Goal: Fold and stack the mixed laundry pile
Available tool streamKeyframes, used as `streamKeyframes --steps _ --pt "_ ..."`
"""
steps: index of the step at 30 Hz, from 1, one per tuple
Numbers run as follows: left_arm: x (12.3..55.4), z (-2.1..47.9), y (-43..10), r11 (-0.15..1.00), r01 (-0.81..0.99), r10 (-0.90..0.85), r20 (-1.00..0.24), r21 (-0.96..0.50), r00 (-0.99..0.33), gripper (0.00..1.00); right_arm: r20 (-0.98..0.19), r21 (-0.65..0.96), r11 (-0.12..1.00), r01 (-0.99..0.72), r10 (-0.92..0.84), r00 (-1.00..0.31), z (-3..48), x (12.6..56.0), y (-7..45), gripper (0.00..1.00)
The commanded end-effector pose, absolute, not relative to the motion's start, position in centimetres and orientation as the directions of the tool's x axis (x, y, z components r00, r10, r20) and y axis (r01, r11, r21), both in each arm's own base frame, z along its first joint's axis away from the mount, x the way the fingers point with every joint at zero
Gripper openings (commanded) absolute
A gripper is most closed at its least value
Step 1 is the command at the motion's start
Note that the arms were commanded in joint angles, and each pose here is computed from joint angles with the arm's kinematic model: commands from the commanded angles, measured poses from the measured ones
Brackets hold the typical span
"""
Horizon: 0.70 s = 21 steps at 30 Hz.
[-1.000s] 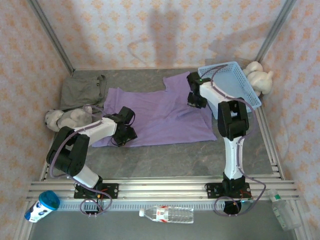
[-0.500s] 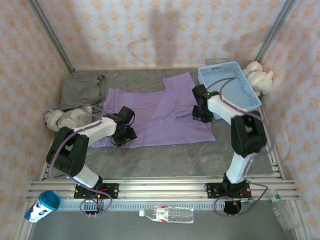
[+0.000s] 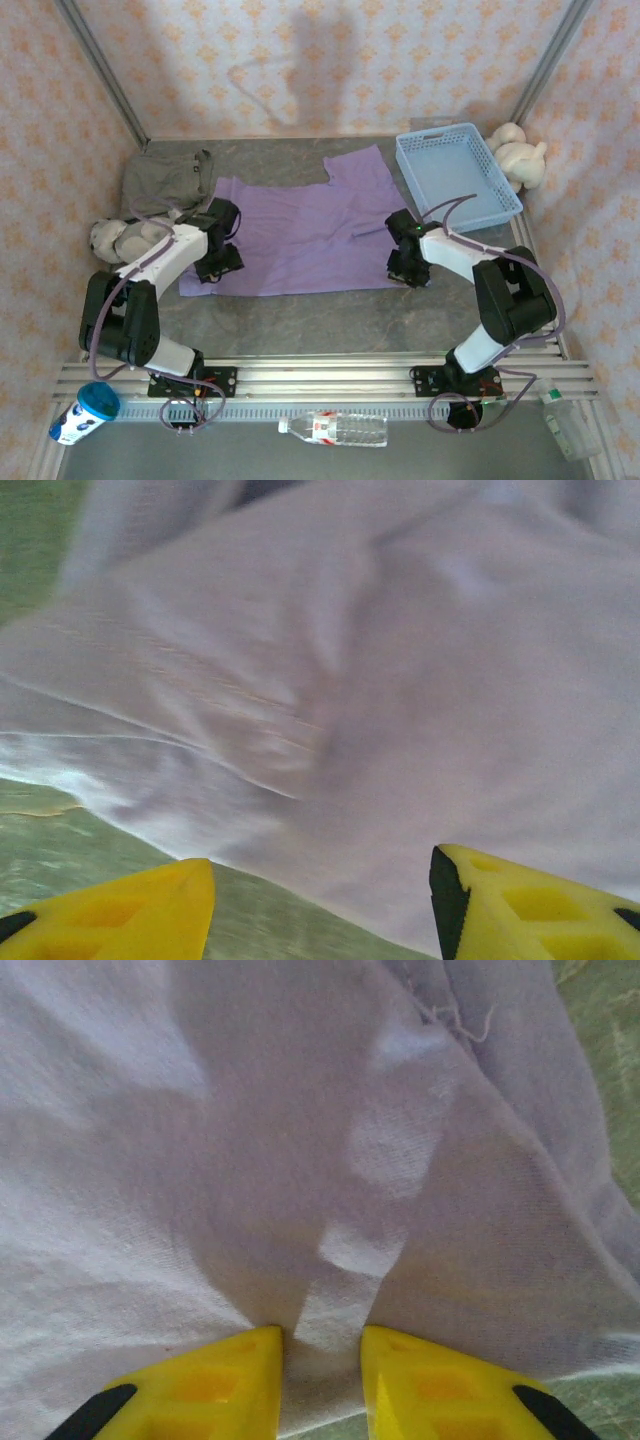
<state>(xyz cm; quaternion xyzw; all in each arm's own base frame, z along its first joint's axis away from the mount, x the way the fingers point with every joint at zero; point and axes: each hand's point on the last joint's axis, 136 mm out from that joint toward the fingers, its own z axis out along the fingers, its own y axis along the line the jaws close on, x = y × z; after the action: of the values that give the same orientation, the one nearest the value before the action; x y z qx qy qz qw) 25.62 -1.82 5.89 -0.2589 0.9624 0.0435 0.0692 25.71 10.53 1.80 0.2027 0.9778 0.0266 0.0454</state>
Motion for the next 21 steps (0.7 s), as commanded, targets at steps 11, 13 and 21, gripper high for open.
streamKeyframes --steps 11,13,21 --pt "25.3 5.2 0.2 0.865 -0.483 -0.46 -0.173 0.136 -0.871 0.57 -0.002 -0.023 0.843 0.538 0.538 -0.843 0.4 23.4 3.1 0.26" --pt "25.7 5.1 -0.6 0.873 -0.477 -0.46 -0.157 0.101 -0.874 0.57 0.011 -0.004 0.848 0.531 0.531 -0.848 0.4 23.7 3.6 0.26" --pt "26.2 8.3 -5.0 0.914 -0.387 -0.405 -0.211 -0.12 -0.89 0.61 0.034 0.038 0.853 0.52 0.519 -0.854 0.6 24.4 4.5 0.26"
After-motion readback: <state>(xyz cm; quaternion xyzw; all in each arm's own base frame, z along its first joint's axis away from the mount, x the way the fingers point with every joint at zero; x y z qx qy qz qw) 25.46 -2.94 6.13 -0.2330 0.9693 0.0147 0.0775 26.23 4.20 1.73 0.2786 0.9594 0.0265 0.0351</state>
